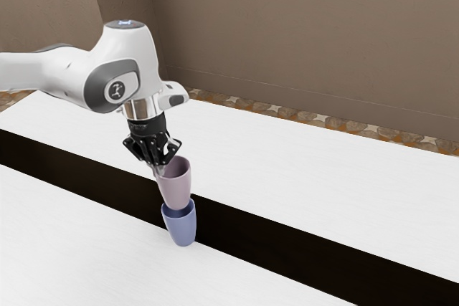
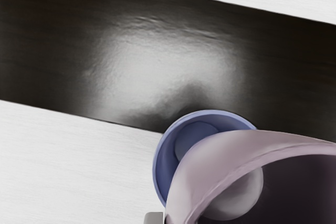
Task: Place the right cup onto the left cup
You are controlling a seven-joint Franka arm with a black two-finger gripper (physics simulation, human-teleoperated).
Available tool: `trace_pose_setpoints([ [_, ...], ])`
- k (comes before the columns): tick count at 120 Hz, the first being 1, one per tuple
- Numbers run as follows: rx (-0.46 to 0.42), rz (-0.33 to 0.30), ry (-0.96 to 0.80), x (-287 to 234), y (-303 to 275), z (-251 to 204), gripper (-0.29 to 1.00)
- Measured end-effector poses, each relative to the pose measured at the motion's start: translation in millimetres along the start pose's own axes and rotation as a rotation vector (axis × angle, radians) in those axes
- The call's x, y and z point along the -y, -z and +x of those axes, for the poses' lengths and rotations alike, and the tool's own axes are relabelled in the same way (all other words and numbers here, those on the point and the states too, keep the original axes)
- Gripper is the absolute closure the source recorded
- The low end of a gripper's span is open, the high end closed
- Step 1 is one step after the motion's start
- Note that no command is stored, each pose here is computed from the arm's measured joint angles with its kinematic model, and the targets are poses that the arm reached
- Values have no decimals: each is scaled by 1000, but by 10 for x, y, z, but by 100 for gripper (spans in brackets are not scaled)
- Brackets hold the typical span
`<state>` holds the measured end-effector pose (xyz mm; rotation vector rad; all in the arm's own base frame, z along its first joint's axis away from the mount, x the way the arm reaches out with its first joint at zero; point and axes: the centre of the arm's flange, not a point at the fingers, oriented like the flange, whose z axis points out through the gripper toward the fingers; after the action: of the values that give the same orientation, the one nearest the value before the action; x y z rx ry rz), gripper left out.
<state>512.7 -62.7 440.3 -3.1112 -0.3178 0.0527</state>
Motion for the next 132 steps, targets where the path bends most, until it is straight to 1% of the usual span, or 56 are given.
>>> trace_pose_setpoints([
  [115,35,3,7,23,-309,119,78],
  [122,36,2,7,23,-321,123,73],
  [132,35,1,7,27,-323,123,56],
])
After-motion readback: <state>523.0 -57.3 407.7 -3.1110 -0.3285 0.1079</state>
